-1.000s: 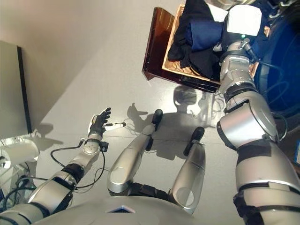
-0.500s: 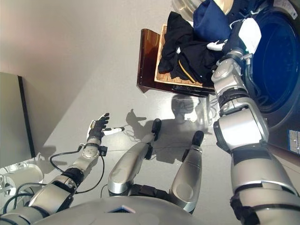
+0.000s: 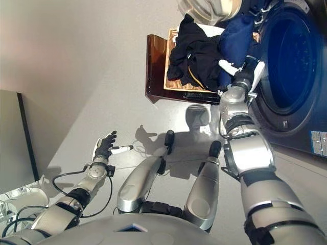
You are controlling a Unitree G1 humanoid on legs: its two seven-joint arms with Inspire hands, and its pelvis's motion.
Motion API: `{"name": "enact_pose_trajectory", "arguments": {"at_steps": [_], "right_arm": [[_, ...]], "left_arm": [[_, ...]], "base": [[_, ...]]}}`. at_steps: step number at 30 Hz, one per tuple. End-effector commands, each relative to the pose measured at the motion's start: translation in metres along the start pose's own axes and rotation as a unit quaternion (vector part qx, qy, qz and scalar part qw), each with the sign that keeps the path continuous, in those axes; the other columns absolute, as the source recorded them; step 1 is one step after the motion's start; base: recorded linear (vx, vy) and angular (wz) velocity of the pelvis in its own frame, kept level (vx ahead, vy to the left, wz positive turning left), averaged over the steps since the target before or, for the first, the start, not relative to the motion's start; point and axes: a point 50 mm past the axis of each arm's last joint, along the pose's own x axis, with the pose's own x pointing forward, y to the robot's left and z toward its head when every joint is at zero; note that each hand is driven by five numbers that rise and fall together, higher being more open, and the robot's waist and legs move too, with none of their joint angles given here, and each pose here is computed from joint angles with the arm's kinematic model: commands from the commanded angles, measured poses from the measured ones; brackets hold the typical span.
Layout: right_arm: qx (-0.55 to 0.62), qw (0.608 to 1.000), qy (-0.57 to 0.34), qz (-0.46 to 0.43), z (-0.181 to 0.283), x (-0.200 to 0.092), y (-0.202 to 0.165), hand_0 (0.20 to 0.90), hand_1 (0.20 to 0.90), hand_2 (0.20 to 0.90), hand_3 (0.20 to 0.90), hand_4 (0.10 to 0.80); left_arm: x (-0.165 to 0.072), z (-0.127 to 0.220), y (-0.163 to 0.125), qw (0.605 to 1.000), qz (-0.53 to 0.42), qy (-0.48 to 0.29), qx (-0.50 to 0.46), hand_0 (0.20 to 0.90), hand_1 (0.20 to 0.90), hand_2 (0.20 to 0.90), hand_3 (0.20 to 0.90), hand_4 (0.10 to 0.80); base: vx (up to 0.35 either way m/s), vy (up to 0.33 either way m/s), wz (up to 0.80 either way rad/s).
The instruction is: Pick up the clothes and place them into the washing machine
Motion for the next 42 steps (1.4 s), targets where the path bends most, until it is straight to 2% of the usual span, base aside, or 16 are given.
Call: {"name": "enact_pose_trajectory", "arguments": {"at_steps": [1, 5, 6, 12, 14, 16, 17, 18, 19, 21, 22, 26, 34, 39, 41, 42], "right_arm": [[0.09, 0.991, -0.101, 0.006, 0.038, -0.003, 0.005, 0.2, 0.2, 0.2, 0.2, 0.3], [0.221, 0.973, -0.07, -0.008, 0.022, -0.014, 0.01, 0.2, 0.2, 0.2, 0.2, 0.3], [0.221, 0.973, -0.07, -0.008, 0.022, -0.014, 0.01, 0.2, 0.2, 0.2, 0.2, 0.3], [0.385, 0.92, -0.01, -0.068, 0.005, -0.015, 0.0, 0.2, 0.2, 0.2, 0.2, 0.3], [0.43, 0.898, 0.01, -0.091, -0.001, -0.013, -0.007, 0.2, 0.2, 0.2, 0.2, 0.3], [0.502, 0.855, 0.029, -0.127, -0.006, -0.012, -0.014, 0.2, 0.2, 0.2, 0.2, 0.3], [0.503, 0.855, 0.029, -0.127, -0.006, -0.012, -0.014, 0.2, 0.2, 0.2, 0.2, 0.3], [0.538, 0.831, 0.031, -0.139, -0.006, -0.01, -0.019, 0.2, 0.2, 0.2, 0.2, 0.3], [0.539, 0.83, 0.031, -0.138, -0.006, -0.01, -0.019, 0.2, 0.2, 0.2, 0.2, 0.3], [0.575, 0.8, 0.032, -0.166, -0.006, -0.006, -0.032, 0.2, 0.2, 0.2, 0.2, 0.3], [0.576, 0.8, 0.031, -0.166, -0.006, -0.005, -0.032, 0.2, 0.2, 0.2, 0.2, 0.3], [0.619, 0.756, 0.013, -0.212, 0.006, 0.005, -0.06, 0.2, 0.2, 0.2, 0.2, 0.3], [0.601, 0.751, -0.1, -0.254, 0.071, 0.022, -0.132, 0.2, 0.2, 0.2, 0.2, 0.3], [0.517, 0.787, -0.231, -0.244, 0.149, 0.015, -0.176, 0.2, 0.2, 0.2, 0.2, 0.3], [0.506, 0.791, -0.252, -0.234, 0.163, 0.012, -0.179, 0.2, 0.2, 0.2, 0.2, 0.3], [0.478, 0.799, -0.296, -0.21, 0.189, 0.005, -0.182, 0.2, 0.2, 0.2, 0.2, 0.3]], "left_arm": [[-0.001, -0.013, 0.012, 0.999, 0.038, 0.017, 0.012, 0.9, 0.9, 0.9, 0.9, 0.8], [-0.003, -0.012, 0.007, 0.999, 0.038, 0.013, 0.01, 0.9, 0.9, 0.9, 0.9, 0.8], [-0.003, -0.012, 0.007, 0.999, 0.038, 0.013, 0.01, 0.9, 0.9, 0.9, 0.9, 0.8], [-0.004, -0.007, -0.002, 0.999, 0.031, 0.004, 0.008, 0.9, 0.9, 0.9, 0.9, 0.8], [-0.004, -0.007, -0.003, 1.0, 0.029, 0.003, 0.007, 0.9, 0.9, 0.9, 0.9, 0.8], [-0.004, -0.008, -0.006, 1.0, 0.024, 0.01, 0.006, 0.9, 0.9, 0.9, 0.9, 0.8], [-0.004, -0.008, -0.006, 1.0, 0.024, 0.01, 0.006, 0.9, 0.9, 0.9, 0.9, 0.8], [-0.005, -0.01, -0.008, 1.0, 0.019, 0.014, 0.005, 0.9, 0.9, 0.9, 0.9, 0.8], [-0.005, -0.009, -0.008, 1.0, 0.019, 0.014, 0.004, 0.9, 0.9, 0.9, 0.9, 0.8], [-0.007, -0.011, -0.013, 1.0, 0.009, 0.017, -0.003, 0.9, 0.9, 0.9, 0.9, 0.8], [-0.007, -0.01, -0.013, 1.0, 0.009, 0.016, -0.003, 0.9, 0.9, 0.9, 0.9, 0.8], [-0.009, -0.01, -0.021, 1.0, -0.008, 0.016, -0.013, 0.9, 0.9, 0.9, 0.9, 0.8], [-0.014, -0.012, -0.029, 0.999, -0.032, 0.015, -0.027, 0.9, 0.9, 0.9, 0.9, 0.8], [-0.017, -0.014, -0.029, 0.998, -0.037, 0.012, -0.042, 0.9, 0.9, 0.9, 0.9, 0.8], [-0.017, -0.014, -0.03, 0.998, -0.039, 0.012, -0.044, 0.9, 0.9, 0.9, 0.9, 0.8], [-0.019, -0.017, -0.028, 0.998, -0.038, 0.015, -0.046, 0.9, 0.9, 0.9, 0.9, 0.8]], "base": [[0.0, 0.0, 0.0], [0.012, 0.024, -0.04], [0.001, 0.019, -0.07], [0.0, 0.007, -0.02], [0.0, 0.0, 0.0], [0.0, 0.0, 0.0], [0.0, 0.0, 0.0], [0.0, 0.0, 0.0], [0.0, 0.022, -0.03], [-0.002, 0.02, -0.06], [0.027, 0.015, -0.04], [0.002, 0.008, 0.0], [0.009, -0.001, -0.04], [0.019, -0.027, 0.0], [-0.005, -0.052, -0.03], [0.004, -0.059, -0.05]]}}
